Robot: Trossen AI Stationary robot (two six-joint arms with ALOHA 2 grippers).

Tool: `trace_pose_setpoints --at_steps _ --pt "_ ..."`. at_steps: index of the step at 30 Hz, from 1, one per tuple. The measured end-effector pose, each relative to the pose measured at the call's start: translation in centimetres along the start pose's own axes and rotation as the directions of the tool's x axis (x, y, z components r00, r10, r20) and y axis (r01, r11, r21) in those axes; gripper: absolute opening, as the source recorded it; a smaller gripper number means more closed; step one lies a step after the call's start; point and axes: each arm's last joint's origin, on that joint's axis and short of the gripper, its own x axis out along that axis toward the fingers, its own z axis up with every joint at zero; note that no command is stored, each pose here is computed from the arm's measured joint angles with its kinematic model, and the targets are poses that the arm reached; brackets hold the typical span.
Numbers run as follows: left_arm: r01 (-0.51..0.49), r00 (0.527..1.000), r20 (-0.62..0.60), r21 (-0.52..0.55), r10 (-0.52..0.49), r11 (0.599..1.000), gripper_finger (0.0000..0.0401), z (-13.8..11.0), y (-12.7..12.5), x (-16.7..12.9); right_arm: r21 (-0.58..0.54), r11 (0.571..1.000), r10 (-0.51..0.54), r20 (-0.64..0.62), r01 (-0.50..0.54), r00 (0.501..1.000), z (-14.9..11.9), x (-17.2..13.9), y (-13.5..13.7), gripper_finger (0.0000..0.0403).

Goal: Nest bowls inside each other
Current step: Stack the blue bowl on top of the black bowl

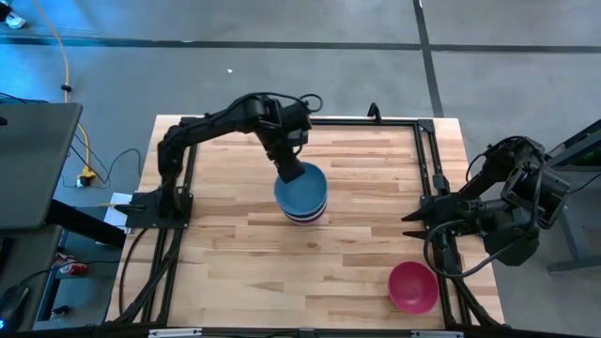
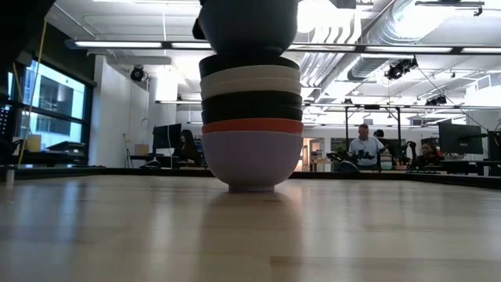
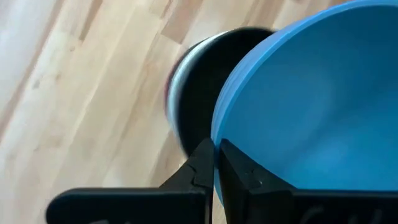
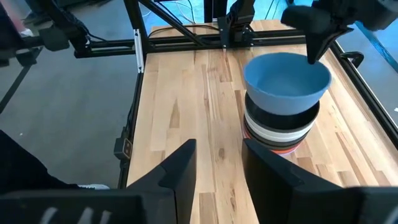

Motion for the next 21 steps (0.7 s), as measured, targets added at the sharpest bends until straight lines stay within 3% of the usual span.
trace_pose_setpoints --at_steps 21 --pt "-0.098 0.993 -0.066 0.003 0.098 0.995 0.0 1.5 0.7 3.3 -0.005 1.0 -0.003 -0.005 0.003 1.0 -0.1 0.0 0.0 0.0112"
